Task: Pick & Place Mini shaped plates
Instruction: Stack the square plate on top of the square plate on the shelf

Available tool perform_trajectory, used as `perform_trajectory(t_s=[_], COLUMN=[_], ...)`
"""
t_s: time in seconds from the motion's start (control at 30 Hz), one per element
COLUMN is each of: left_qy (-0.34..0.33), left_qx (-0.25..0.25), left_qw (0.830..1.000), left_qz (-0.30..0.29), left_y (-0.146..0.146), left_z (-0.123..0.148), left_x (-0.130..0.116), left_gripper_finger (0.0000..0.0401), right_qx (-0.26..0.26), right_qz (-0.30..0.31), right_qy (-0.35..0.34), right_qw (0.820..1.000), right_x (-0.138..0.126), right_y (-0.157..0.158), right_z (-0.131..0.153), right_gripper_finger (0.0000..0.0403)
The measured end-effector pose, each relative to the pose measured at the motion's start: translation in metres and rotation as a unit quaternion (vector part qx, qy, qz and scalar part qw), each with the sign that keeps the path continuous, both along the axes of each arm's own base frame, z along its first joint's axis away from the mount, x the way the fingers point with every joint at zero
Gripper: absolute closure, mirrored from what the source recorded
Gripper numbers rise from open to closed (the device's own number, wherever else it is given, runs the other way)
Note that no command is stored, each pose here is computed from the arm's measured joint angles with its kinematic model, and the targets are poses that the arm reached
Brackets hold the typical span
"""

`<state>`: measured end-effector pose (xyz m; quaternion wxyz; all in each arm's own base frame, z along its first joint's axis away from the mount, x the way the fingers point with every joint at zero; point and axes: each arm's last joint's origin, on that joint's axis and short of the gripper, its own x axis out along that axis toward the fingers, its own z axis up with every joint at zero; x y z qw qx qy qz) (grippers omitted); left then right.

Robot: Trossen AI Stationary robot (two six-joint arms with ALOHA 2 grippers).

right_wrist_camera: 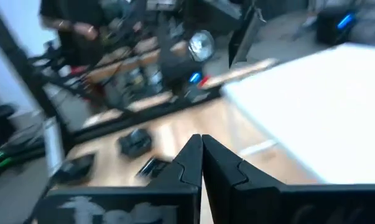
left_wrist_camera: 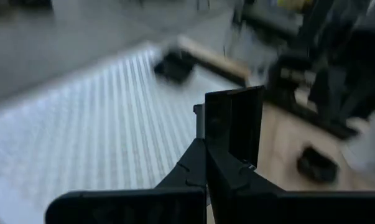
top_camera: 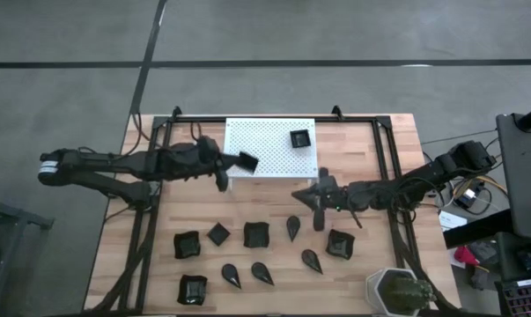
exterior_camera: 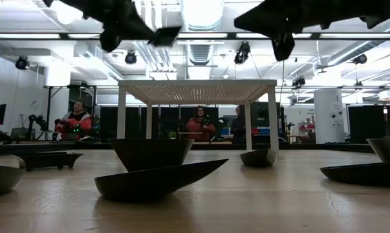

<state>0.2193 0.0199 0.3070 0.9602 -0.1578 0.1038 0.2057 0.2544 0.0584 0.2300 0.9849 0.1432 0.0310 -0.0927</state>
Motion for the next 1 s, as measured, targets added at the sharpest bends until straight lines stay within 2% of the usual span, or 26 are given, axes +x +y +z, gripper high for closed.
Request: perform_trajectory(t_s=[0.17,0.3,0.47,0.6,0.83,1.0], left_qy=[-0.036,-0.044,-0.061,-0.079,-0.097,-0.095], left_qx=[0.071,0.111,0.146,0.177,0.195,0.195], left_qw=[0.996,0.990,0.984,0.978,0.973,0.973], left_qz=[0.039,0.078,0.078,0.079,0.082,0.081], left_y=[0.003,0.006,0.006,0.007,0.008,0.008], left_z=[0.009,0.011,0.008,0.006,-0.005,-0.011], left_x=[0.005,0.011,0.028,0.041,0.060,0.066], left_gripper_finger=[0.0401,0.0401,0.0401,0.0401,0.0401,0.0401], right_qx=[-0.040,-0.067,-0.114,-0.129,-0.143,-0.153], right_qz=[-0.051,-0.088,-0.121,-0.160,-0.185,-0.219], right_qy=[-0.051,-0.057,-0.052,-0.046,-0.022,-0.018], right_qw=[0.997,0.992,0.985,0.978,0.972,0.963], right_x=[0.000,0.002,0.005,0.007,0.018,0.030], right_y=[-0.003,-0.005,-0.010,-0.017,-0.028,-0.030], right_z=[0.013,0.022,0.032,0.036,0.027,0.033], right_gripper_finger=[0.0394,0.0381,0.0351,0.0333,0.0319,0.0302])
